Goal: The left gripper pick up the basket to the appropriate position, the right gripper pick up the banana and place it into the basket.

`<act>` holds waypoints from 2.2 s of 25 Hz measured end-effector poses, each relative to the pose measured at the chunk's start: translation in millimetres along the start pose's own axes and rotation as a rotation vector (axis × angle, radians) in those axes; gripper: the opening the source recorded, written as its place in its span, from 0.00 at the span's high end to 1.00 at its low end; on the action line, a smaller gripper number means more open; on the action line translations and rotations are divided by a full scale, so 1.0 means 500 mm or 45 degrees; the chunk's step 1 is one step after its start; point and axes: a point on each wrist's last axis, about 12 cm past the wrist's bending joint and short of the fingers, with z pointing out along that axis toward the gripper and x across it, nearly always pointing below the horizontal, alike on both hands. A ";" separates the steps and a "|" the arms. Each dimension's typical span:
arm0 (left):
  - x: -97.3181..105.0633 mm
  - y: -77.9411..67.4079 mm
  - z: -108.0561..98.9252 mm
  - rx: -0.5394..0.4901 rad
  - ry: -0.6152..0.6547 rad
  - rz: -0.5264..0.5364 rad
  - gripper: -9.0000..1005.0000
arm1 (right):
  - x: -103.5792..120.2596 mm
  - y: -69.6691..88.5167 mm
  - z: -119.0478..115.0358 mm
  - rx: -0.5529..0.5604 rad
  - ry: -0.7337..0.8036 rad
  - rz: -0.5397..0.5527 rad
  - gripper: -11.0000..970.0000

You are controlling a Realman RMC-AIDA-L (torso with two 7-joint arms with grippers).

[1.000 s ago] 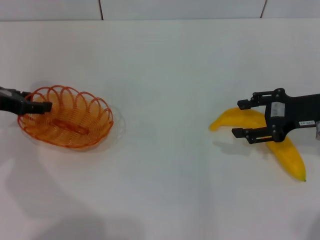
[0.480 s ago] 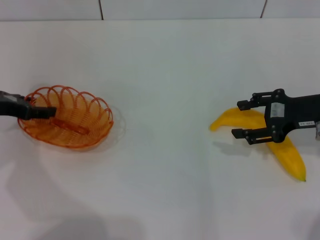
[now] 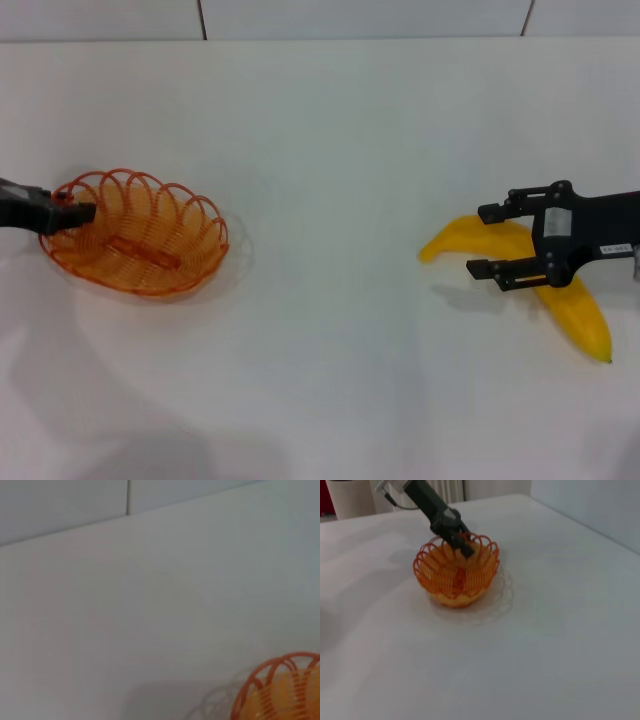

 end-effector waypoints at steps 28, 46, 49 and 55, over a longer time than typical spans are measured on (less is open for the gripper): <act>-0.029 -0.022 0.027 0.061 -0.333 -0.046 0.90 | -0.005 0.001 0.009 -0.014 0.013 -0.010 0.22; -0.028 -0.076 0.096 0.086 -0.450 -0.148 0.91 | -0.014 0.000 0.018 -0.030 0.012 -0.025 0.22; -0.020 -0.086 0.104 0.108 -0.447 -0.181 0.91 | -0.012 0.001 0.021 -0.036 0.025 -0.027 0.22; 0.001 -0.095 0.109 0.123 -0.465 -0.258 0.90 | -0.013 0.002 0.026 -0.040 0.029 -0.027 0.22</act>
